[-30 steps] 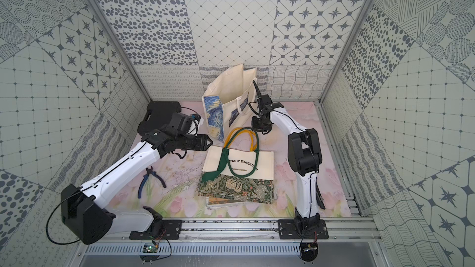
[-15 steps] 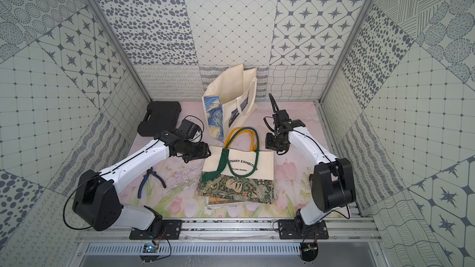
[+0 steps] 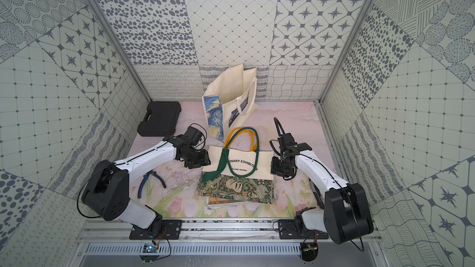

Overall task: Put away the canvas bag
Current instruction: Adjust the canvas bag at the center of the board.

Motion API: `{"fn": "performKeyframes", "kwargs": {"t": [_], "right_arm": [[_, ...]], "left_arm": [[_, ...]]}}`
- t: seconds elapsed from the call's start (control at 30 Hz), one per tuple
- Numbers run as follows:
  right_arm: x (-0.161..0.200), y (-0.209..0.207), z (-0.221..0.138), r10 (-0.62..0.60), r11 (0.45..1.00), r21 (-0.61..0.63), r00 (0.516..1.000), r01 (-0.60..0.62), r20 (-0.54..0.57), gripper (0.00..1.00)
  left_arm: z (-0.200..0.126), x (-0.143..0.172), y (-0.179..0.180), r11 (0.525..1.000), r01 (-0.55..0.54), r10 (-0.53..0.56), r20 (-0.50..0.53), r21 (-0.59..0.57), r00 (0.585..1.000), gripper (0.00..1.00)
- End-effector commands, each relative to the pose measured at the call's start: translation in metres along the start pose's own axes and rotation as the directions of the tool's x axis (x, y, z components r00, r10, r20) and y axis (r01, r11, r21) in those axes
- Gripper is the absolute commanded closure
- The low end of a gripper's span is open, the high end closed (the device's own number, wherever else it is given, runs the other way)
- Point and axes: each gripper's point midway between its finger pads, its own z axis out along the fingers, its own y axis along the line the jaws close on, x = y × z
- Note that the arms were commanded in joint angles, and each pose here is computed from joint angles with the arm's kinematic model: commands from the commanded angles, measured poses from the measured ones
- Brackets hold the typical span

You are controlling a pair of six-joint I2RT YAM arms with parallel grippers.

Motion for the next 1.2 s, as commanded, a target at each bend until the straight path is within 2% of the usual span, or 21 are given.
{"fn": "performKeyframes", "kwargs": {"t": [0.0,0.27,0.4,0.73,1.17], "right_arm": [[-0.009,0.013,0.012,0.008,0.997,-0.071,1.000,-0.007,0.015,0.64],[-0.016,0.021,0.028,0.037,0.992,-0.123,0.999,-0.036,0.000,0.65],[-0.021,0.023,0.019,0.029,0.992,-0.122,0.999,-0.025,0.029,0.66],[-0.038,0.035,-0.005,0.008,0.991,-0.137,0.996,0.004,0.086,0.73],[-0.054,0.051,-0.028,0.006,0.985,-0.169,0.992,0.016,0.126,0.73]], "left_arm": [[0.002,-0.007,-0.011,0.998,0.021,-0.022,0.018,0.058,1.000,0.50],[0.005,0.000,-0.013,0.996,0.024,-0.024,-0.002,0.083,1.000,0.65],[0.006,0.003,-0.012,0.995,0.030,-0.029,-0.009,0.095,1.000,0.70],[-0.004,0.019,-0.013,0.991,0.036,-0.031,-0.035,0.130,0.999,0.94],[-0.013,0.038,-0.022,0.980,0.064,-0.052,-0.067,0.190,0.996,0.95]]}}
